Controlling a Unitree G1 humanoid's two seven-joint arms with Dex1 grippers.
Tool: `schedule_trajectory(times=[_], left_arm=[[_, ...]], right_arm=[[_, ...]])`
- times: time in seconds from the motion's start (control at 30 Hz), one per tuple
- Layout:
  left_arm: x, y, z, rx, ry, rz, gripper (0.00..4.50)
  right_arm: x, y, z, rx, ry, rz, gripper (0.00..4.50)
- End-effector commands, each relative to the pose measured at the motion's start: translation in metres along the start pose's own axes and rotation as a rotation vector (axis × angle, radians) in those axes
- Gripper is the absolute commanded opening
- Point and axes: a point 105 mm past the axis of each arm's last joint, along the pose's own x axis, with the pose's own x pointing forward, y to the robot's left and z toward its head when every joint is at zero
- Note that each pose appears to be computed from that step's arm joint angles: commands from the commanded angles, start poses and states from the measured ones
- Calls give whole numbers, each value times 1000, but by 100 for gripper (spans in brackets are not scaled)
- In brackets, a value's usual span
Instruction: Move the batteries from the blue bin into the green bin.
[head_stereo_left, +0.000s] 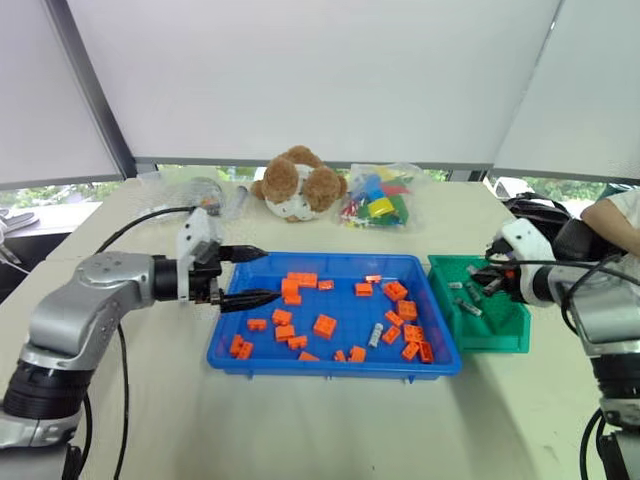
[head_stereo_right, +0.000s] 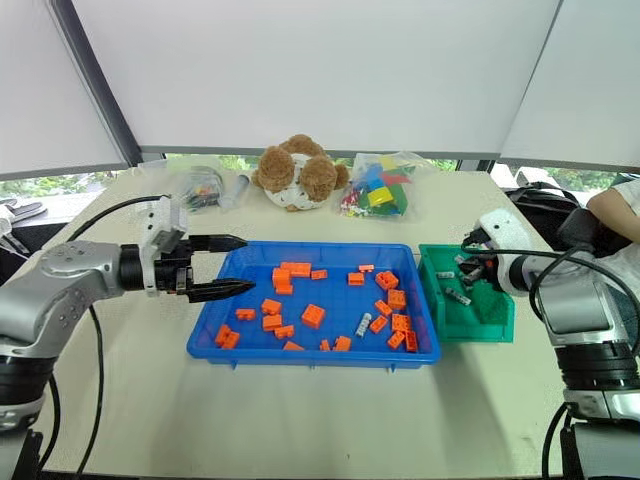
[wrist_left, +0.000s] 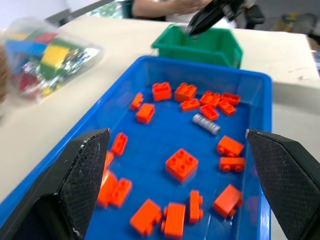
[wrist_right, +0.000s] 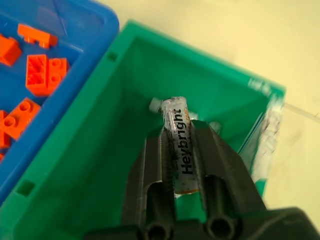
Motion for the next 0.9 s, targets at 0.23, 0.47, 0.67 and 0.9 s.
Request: schedule_trajectory(times=[0.23, 0.47, 0.67, 0.9], left_arm=[[-2, 2, 8, 42, -9, 6, 450], [1, 4, 9, 40, -16, 0, 450], [1, 2, 11, 45, -22, -1, 450], [-2, 1, 12, 49, -18, 14, 450]], right_arm=[[-24, 2, 37, -125, -123, 53, 448], [-24, 88, 65, -468, -207, 525, 448], [-3, 129, 48, -774, -133, 738, 448], [27, 147, 36, -891, -83, 882, 448]])
